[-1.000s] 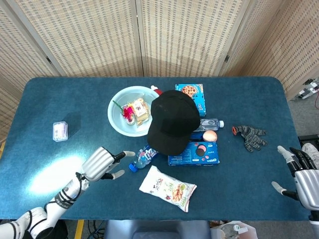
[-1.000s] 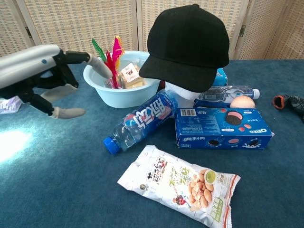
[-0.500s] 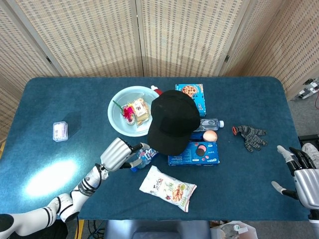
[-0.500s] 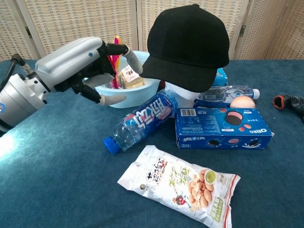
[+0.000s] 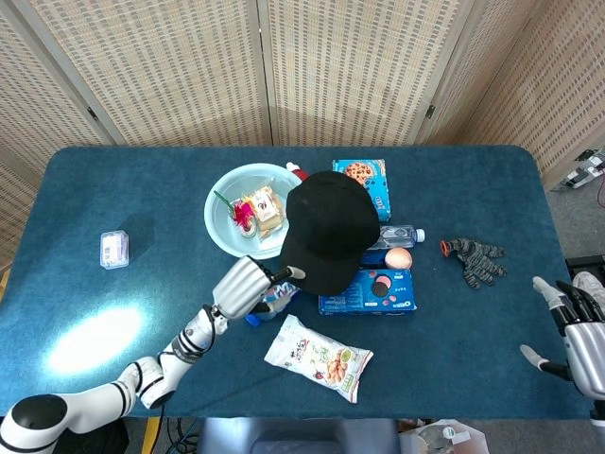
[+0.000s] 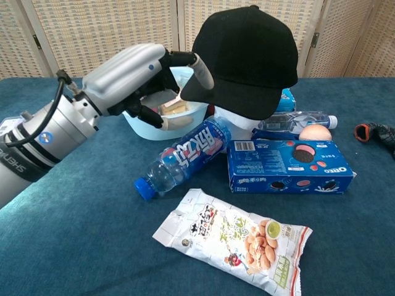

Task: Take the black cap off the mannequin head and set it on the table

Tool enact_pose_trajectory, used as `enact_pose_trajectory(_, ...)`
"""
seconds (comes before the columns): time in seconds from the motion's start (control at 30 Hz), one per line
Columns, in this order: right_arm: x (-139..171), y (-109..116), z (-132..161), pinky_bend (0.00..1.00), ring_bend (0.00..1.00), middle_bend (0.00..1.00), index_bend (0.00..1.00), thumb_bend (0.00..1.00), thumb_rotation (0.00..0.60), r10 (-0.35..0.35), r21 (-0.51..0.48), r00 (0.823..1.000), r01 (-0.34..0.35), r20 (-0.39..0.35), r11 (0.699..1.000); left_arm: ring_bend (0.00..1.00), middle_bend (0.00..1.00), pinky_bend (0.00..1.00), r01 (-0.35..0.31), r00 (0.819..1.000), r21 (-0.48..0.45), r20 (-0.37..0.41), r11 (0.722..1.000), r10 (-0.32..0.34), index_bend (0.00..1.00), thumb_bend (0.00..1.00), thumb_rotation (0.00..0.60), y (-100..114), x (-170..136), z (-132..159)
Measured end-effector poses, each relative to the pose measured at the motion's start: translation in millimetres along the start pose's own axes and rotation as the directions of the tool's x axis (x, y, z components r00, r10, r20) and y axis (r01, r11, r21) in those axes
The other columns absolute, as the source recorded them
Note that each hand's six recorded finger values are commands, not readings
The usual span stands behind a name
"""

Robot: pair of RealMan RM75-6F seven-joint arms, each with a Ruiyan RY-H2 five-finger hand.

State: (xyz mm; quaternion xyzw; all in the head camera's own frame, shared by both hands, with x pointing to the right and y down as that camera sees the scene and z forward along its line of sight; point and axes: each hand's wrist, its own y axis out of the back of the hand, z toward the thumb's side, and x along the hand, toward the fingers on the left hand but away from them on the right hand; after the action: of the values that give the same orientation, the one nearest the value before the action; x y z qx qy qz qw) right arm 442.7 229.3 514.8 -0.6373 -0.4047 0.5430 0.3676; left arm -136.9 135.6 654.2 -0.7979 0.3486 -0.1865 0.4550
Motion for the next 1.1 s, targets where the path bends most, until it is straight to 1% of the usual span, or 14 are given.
enact_pose_trajectory(0.3, 3.0, 0.9, -5.6, 0.16, 0.1, 0.21, 0.08, 0.13, 0.6, -0.003, -0.002, 1.0, 0.003, 0.014, 1.0, 1.0, 1.0, 1.0, -0.014, 1.0, 0.016, 0.012, 1.0, 0.014, 0.43, 0.21, 0.6, -9.6, 12.9, 4.2)
enact_pose_trajectory(0.5, 2.5, 0.6, -7.0, 0.16, 0.1, 0.21, 0.08, 0.13, 0.6, -0.004, -0.004, 1.0, 0.004, 0.017, 1.0, 1.0, 1.0, 1.0, -0.02, 1.0, 0.007, -0.003, 1.0, 0.02, 0.45, 0.21, 0.6, -14.5, 20.7, 2.0)
enact_pose_trajectory(0.63, 3.4, 1.0, -8.6, 0.16, 0.1, 0.21, 0.08, 0.13, 0.6, -0.005, -0.003, 1.0, 0.005, 0.023, 1.0, 1.0, 1.0, 1.0, -0.027, 0.999, -0.021, -0.024, 0.999, 0.027, 0.47, 0.22, 0.6, -15.8, 24.4, -0.2)
enact_pose_trajectory(0.9, 4.0, 0.8, -9.9, 0.16, 0.1, 0.21, 0.08, 0.13, 0.6, -0.004, -0.002, 1.0, 0.004, 0.028, 1.0, 1.0, 1.0, 1.0, -0.048, 0.997, -0.086, -0.059, 0.995, 0.042, 0.51, 0.27, 0.6, -16.6, 30.9, -1.5)
enact_pose_trajectory(1.1, 2.8, 0.8, -9.8, 0.16, 0.1, 0.21, 0.08, 0.13, 0.6, -0.004, -0.001, 1.0, 0.004, 0.028, 1.0, 1.0, 1.0, 1.0, -0.049, 0.997, -0.111, -0.072, 0.993, 0.041, 0.53, 0.4, 0.6, -18.3, 33.3, -1.2)
